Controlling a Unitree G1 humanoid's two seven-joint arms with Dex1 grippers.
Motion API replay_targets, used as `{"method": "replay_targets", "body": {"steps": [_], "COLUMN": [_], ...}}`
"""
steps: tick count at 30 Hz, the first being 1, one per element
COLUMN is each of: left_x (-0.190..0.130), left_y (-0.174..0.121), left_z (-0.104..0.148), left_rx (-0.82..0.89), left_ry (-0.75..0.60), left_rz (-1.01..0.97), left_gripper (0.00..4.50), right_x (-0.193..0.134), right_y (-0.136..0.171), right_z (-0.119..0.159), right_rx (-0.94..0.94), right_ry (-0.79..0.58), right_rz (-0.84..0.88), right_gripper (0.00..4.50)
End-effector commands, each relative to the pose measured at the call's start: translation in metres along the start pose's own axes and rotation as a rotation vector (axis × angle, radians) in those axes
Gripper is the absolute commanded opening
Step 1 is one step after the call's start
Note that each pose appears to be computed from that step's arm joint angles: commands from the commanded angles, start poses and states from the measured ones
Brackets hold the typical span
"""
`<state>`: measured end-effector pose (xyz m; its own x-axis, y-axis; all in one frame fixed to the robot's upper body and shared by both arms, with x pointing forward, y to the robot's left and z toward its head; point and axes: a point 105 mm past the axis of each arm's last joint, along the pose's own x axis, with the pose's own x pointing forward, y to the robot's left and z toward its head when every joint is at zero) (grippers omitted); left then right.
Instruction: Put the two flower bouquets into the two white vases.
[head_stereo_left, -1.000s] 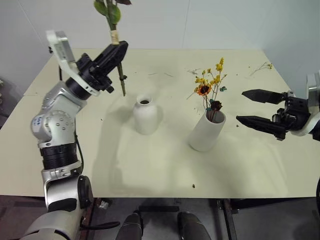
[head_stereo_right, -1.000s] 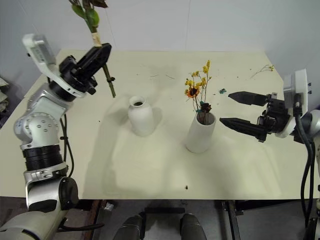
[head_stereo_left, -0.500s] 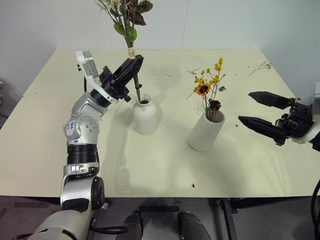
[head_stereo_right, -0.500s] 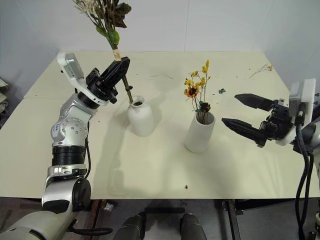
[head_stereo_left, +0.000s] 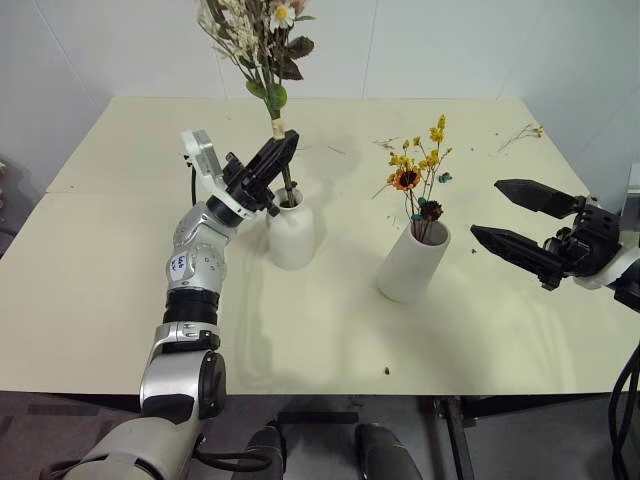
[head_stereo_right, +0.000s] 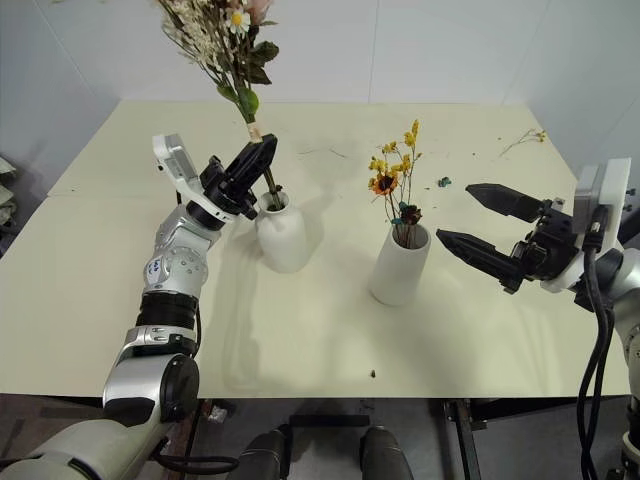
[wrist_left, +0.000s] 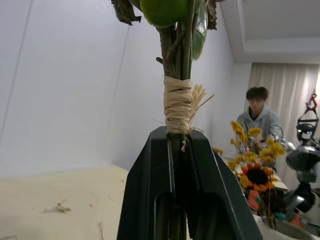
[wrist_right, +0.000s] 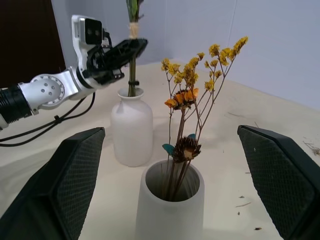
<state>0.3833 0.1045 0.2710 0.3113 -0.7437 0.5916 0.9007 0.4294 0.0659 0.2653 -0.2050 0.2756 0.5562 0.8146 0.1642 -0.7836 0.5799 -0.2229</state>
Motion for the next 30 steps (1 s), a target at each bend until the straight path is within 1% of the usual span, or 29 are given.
{"method": "replay_targets", "body": {"steps": [1, 2, 6, 8, 10, 13, 16, 20, 24, 27, 30], "left_x": [-0.006, -0.01, -0.025, -0.033, -0.044, -0.058, -0.084, -0.108, -0.125, -0.124, -0.133], "left_y": [-0.004, -0.005, -0.005, -0.004, 0.002, 0.007, 0.008, -0.003, -0.012, -0.019, -0.02], "left_z": [0.003, 0.006, 0.021, 0.027, 0.031, 0.04, 0.052, 0.067, 0.081, 0.08, 0.077], "left_rx": [0.078, 0.099, 0.189, 0.223, 0.272, 0.303, 0.325, 0.363, 0.379, 0.382, 0.376], "left_ry": [0.066, 0.075, 0.139, 0.192, 0.289, 0.347, 0.454, 0.56, 0.587, 0.594, 0.599], "left_rz": [-0.038, -0.039, -0.043, -0.054, -0.031, -0.021, -0.024, -0.061, -0.019, -0.012, 0.011], "left_gripper": [0.74, 0.95, 2.21, 2.86, 3.48, 4.38, 4.38, 4.38, 4.38, 4.38, 4.38], "right_x": [0.003, 0.003, 0.003, 0.003, 0.003, 0.002, 0.0, -0.01, -0.021, -0.03, -0.028], "right_y": [0.006, 0.007, 0.007, 0.007, 0.007, 0.008, 0.007, 0.001, -0.016, -0.028, -0.028], "right_z": [0.01, 0.01, 0.008, 0.008, 0.007, 0.005, 0.002, 0.0, -0.002, -0.001, -0.004], "right_rx": [-0.028, -0.026, -0.024, -0.024, -0.023, -0.02, -0.014, -0.028, -0.076, -0.092, -0.095], "right_ry": [-0.031, -0.034, -0.036, -0.036, -0.036, -0.034, -0.01, 0.05, 0.115, 0.129, 0.137], "right_rz": [0.017, 0.015, 0.01, 0.008, 0.005, 0.001, 0.002, 0.015, -0.012, -0.02, 0.001], "right_gripper": [4.5, 4.5, 4.5, 4.5, 4.5, 4.5, 4.5, 4.5, 4.5, 4.5, 4.5]}}
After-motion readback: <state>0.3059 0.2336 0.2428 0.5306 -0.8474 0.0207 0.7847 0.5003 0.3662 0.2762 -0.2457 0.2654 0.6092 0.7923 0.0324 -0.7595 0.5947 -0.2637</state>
